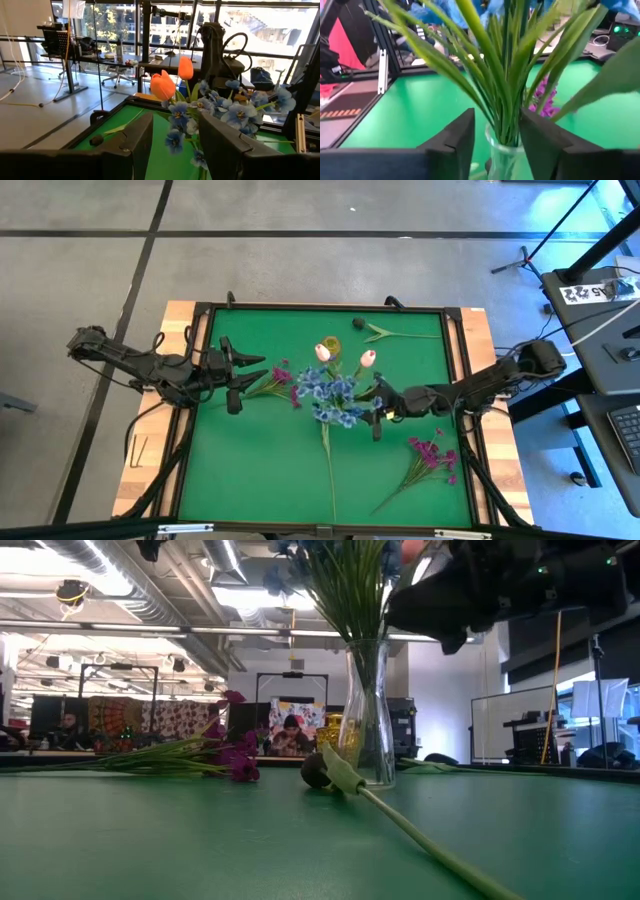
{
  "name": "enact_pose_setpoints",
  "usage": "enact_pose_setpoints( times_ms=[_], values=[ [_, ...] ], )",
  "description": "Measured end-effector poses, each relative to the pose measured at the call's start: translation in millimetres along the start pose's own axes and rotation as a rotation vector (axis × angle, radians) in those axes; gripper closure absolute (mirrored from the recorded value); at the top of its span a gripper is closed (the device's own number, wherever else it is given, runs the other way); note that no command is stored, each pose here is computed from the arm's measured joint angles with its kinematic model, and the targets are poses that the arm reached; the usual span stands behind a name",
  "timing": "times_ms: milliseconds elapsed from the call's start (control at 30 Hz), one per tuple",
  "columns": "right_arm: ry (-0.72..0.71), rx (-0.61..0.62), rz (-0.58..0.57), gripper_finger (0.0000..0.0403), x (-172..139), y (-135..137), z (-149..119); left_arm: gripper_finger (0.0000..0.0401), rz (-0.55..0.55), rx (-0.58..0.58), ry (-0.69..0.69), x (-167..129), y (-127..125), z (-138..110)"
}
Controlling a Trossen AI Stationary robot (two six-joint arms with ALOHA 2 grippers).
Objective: Sort flowers into vase by color
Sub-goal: Put the blue flowers into the transparent vase, then put the left violet flowers into the yellow vase
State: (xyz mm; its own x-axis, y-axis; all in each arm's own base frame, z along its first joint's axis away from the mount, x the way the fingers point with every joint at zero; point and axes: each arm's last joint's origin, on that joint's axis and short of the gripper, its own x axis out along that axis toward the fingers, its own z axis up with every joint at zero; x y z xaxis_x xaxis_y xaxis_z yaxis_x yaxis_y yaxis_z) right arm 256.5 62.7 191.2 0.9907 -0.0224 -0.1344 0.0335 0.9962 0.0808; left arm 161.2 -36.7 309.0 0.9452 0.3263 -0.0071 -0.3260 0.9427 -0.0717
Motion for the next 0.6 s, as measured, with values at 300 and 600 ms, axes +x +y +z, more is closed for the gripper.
enact_pose_setpoints(
  times_ms=[300,600],
  values=[
    [0.119,0.027,-0.023,0.0177,-15.9,-4.6,4.0,0.0248,0.000,-0.003,0.000,0.0,0.0,0.0],
    [0.234,0.131,0.050,0.0159,-41.6,-5.9,12.6,0.0248,0.023,-0.022,0.115,-0.8,1.9,-13.4]
  ],
)
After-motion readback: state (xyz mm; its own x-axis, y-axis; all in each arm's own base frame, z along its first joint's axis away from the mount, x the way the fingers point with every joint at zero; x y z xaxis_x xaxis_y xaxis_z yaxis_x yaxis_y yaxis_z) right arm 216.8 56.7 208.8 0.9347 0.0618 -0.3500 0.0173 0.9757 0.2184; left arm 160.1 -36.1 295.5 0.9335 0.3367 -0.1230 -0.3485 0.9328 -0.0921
